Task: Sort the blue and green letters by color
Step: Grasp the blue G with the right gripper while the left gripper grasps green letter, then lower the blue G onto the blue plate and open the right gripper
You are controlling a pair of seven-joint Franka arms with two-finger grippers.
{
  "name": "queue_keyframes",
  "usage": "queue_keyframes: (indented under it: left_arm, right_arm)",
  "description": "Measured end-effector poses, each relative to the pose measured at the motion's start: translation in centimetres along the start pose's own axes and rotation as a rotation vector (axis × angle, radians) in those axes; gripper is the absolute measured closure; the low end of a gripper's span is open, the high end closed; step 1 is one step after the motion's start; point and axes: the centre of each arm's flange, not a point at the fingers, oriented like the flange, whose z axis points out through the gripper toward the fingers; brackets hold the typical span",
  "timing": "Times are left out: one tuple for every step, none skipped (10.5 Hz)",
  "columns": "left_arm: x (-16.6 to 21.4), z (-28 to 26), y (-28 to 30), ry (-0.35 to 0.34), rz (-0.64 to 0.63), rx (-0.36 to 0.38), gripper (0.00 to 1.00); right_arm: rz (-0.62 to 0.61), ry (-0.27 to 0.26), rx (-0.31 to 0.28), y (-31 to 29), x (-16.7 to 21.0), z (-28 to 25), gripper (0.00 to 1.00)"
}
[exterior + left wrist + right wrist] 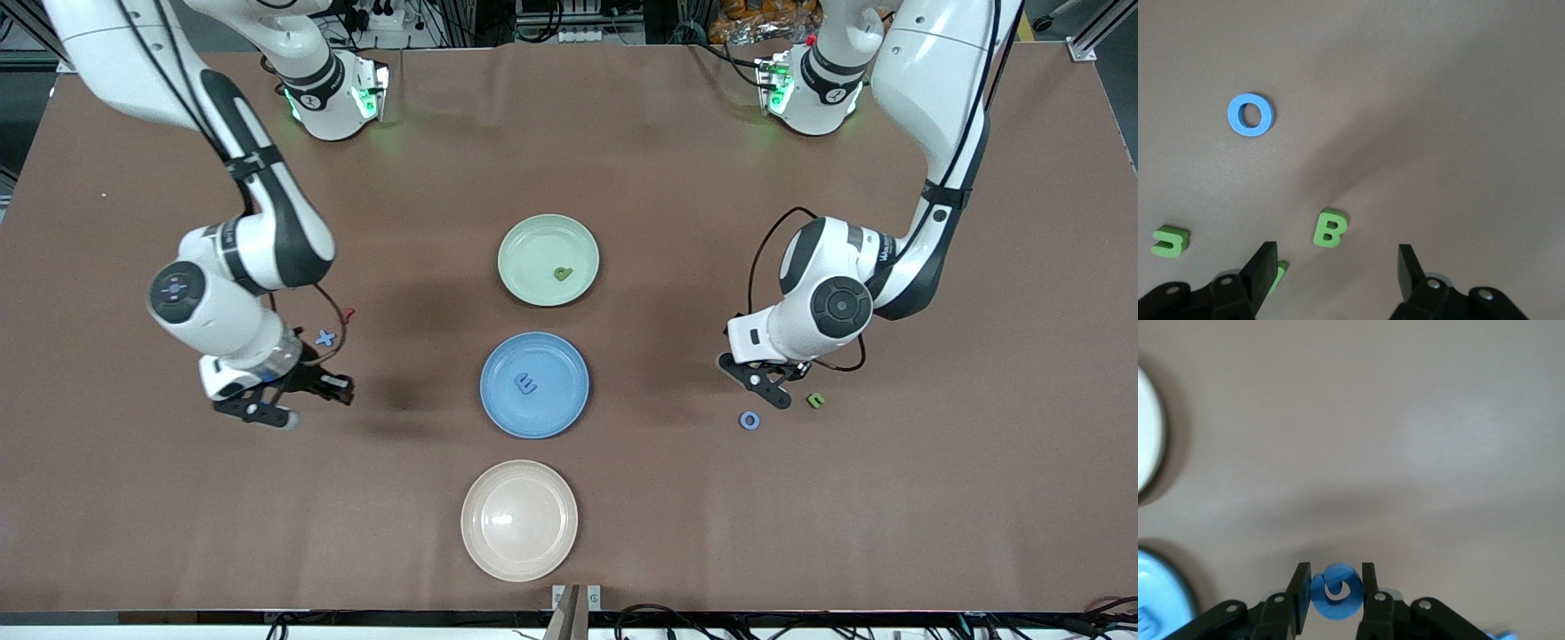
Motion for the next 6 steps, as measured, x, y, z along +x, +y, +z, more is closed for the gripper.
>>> queue_keyframes:
  left_arm:
    - [-0.5, 1.0, -0.3, 0.016, 0.008, 0.004, 0.21]
    - [-1.0, 1.9, -0.3, 0.028, 0.01, 0.007, 0.22]
    - [-1.3, 2.6, 0.0, 0.036, 0.012, 0.009, 0.22]
    - [-1.6, 3.3, 0.2, 0.047, 0.014, 0.012, 0.25]
    - [-1.9, 3.9, 0.3, 0.057, 0.016, 0.014, 0.25]
    - [-2.1, 4.4, 0.5, 0.066, 0.019, 0.017, 0.26]
  right_arm:
    - [-0.015, -0.001, 0.008, -2.6, -1.0, 0.0, 0.65]
    - [-0.031, -0.001, 0.018, -5.1, -1.9, 0.1, 0.65]
    - [-0.041, -0.002, 0.028, -7.6, -2.8, 0.4, 0.65]
    - [-0.054, -0.004, 0.037, -10.2, -3.7, 1.0, 0.65]
    - [-0.072, -0.004, 0.05, -13.0, -4.4, 1.8, 0.65]
    - [-0.082, 0.0, 0.063, -15.5, -5.0, 2.5, 0.65]
